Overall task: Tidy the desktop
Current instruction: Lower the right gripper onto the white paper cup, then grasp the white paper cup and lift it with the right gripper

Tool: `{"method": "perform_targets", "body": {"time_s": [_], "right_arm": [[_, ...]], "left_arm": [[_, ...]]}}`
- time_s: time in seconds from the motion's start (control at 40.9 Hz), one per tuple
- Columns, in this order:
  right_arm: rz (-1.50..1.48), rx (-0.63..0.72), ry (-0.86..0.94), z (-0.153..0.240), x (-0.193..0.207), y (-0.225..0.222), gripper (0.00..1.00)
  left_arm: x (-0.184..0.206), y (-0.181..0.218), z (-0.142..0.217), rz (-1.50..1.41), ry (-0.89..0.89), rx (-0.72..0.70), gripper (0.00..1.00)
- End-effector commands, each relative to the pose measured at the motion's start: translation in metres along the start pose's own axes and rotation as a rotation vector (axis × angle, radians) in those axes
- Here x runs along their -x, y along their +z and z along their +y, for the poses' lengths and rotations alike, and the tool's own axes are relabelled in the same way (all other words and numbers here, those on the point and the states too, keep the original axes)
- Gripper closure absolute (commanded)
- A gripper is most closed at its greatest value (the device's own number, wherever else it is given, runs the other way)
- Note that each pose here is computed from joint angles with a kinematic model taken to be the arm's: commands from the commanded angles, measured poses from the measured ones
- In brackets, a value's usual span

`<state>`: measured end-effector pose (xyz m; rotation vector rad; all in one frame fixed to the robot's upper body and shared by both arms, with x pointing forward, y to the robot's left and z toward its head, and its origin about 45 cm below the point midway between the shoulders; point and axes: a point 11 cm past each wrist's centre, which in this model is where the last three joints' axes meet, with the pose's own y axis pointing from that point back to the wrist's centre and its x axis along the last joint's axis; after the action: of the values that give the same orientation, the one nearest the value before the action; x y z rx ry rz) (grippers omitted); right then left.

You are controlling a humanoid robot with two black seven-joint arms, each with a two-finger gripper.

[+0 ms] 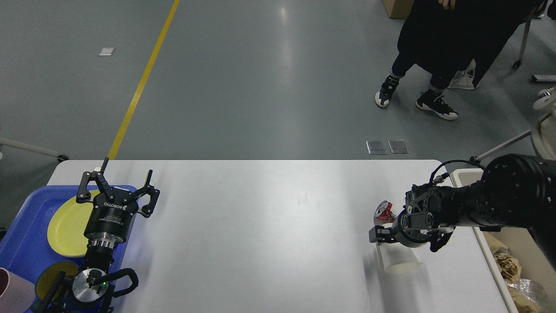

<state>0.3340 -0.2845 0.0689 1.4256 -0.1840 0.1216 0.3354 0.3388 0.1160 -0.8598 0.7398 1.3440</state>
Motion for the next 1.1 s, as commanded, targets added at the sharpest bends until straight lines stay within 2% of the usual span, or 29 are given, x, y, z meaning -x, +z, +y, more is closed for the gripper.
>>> {"method": "perform_targets", "body": {"time_s": [0.0, 0.073, 0.244, 0.342, 0.391, 0.44, 0.562, 0.709, 1.075], "right_arm": [[0.004, -0.001, -0.004, -0.001, 0.002, -0.001, 0.02], [0.004, -0.003, -0.008, -0.002, 0.004, -0.002, 0.03], [0.013, -0.009, -0.018, -0.004, 0.008, -0.007, 0.15], [0.014, -0.01, -0.021, -0.004, 0.009, -0.008, 0.17], [0.014, -0.01, -0.021, -0.004, 0.009, -0.008, 0.23], [0.014, -0.012, -0.024, -0.004, 0.01, -0.008, 0.32], [0.018, -0.014, -0.04, -0.004, 0.012, -0.01, 0.6], [0.013, -0.022, -0.054, -0.001, 0.016, -0.013, 0.98], [-0.127, -0.055, -0.093, 0.035, 0.007, -0.008, 1.0]], "left_arm": [[0.0, 0.0, 0.0, 0.0, 0.001, -0.002, 0.04], [0.0, 0.0, 0.0, 0.0, 0.001, 0.0, 0.04], [0.0, 0.0, 0.0, 0.0, 0.001, -0.002, 0.04], [0.0, 0.0, 0.0, 0.0, 0.001, -0.002, 0.04], [0.0, 0.0, 0.0, 0.001, 0.001, -0.001, 0.04], [0.0, 0.0, 0.0, 0.0, 0.001, 0.0, 0.04], [0.0, 0.0, 0.0, 0.0, 0.001, -0.002, 0.04], [0.0, 0.0, 0.0, 0.0, 0.001, -0.002, 0.04], [0.0, 0.0, 0.0, 0.0, 0.001, -0.002, 0.04]]}}
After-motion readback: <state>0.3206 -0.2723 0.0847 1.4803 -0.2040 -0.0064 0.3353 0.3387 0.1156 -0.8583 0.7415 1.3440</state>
